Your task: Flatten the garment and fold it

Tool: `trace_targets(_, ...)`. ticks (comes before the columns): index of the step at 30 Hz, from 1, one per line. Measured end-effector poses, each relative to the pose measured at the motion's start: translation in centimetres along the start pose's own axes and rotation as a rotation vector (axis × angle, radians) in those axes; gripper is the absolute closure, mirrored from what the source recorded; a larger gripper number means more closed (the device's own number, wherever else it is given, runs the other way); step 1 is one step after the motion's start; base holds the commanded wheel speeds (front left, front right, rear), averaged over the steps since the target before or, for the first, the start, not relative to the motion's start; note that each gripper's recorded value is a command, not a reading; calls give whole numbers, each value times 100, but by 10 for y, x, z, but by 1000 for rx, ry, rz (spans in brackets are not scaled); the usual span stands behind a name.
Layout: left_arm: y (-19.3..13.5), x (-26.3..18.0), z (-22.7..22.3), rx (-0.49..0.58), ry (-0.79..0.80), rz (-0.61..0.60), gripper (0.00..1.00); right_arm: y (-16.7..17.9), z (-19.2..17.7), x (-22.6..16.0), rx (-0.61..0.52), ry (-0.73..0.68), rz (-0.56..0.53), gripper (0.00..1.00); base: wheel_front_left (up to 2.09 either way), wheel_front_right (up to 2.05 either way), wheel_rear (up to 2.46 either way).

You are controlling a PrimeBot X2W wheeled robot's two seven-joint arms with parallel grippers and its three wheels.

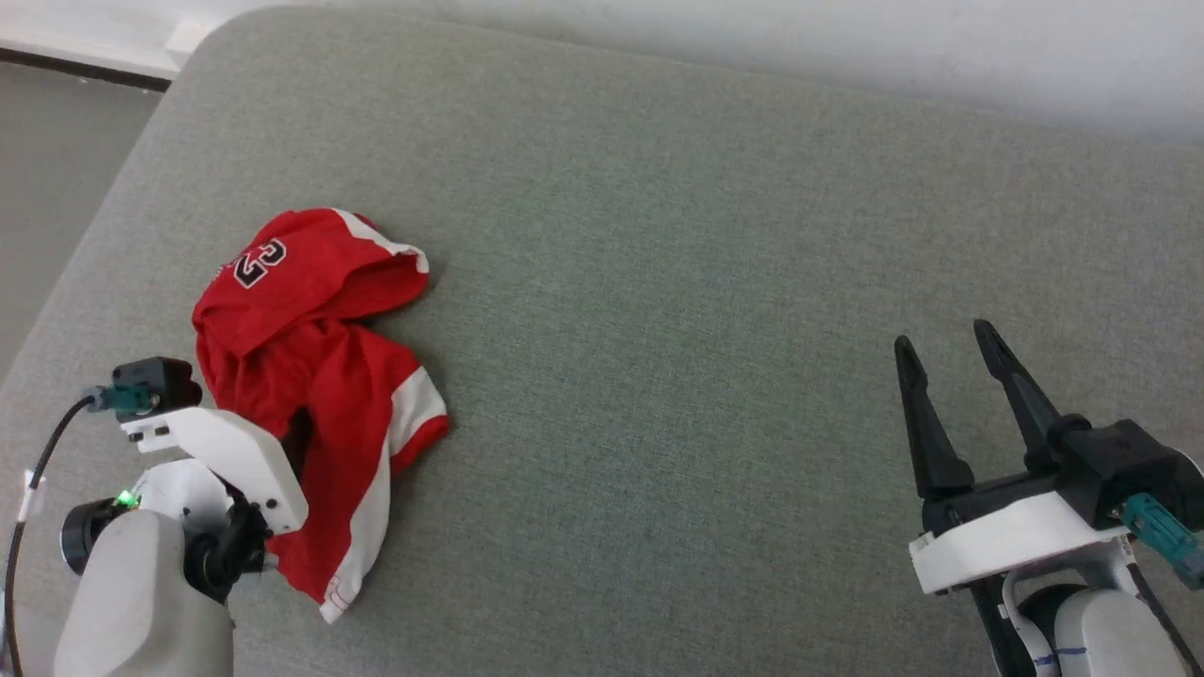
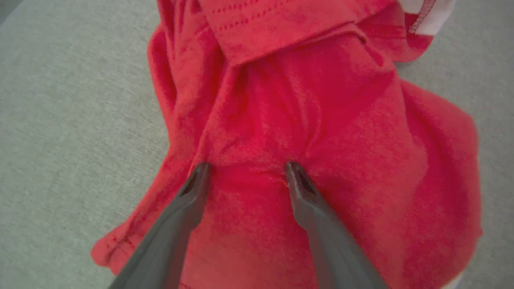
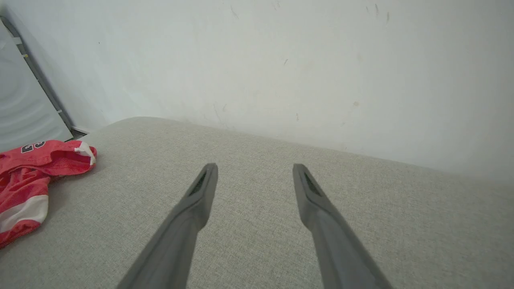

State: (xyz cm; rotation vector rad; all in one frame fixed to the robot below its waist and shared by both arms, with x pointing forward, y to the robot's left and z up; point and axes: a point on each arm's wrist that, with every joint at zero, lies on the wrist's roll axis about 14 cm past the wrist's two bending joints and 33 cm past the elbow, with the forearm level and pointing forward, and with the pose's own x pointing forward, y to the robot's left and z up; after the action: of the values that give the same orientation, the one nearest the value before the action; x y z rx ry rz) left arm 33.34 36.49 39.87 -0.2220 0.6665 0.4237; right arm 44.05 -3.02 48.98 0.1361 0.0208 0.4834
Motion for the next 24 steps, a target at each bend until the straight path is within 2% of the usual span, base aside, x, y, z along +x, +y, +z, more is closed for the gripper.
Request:
trace_targets(6,0,13,-18,26,172,-8,1,-2,-11,4,27,16,-2,0,0,0,0)
trace_targets(7,0,14,-17,37,182,-10,55,-2,-11,5,33,15,-1,0,0,0,0)
trace_targets(9,-1,14,-18,35,202,-16,100,-1,-11,7,39,9,2,0,0,0,0)
trace_targets(13,0,13,-15,20,198,-22,100,3,-9,9,52,0,12,0,0,0,0)
trace_targets(17,11,8,2,19,94,1,100,7,-3,9,63,-20,21,0,0,0,0)
trace_targets(19,17,4,23,-21,-2,4,100,9,1,8,70,-35,24,0,0,0,0)
trace_targets(24,20,-22,111,7,-327,10,100,14,11,4,78,-67,32,0,0,0,0)
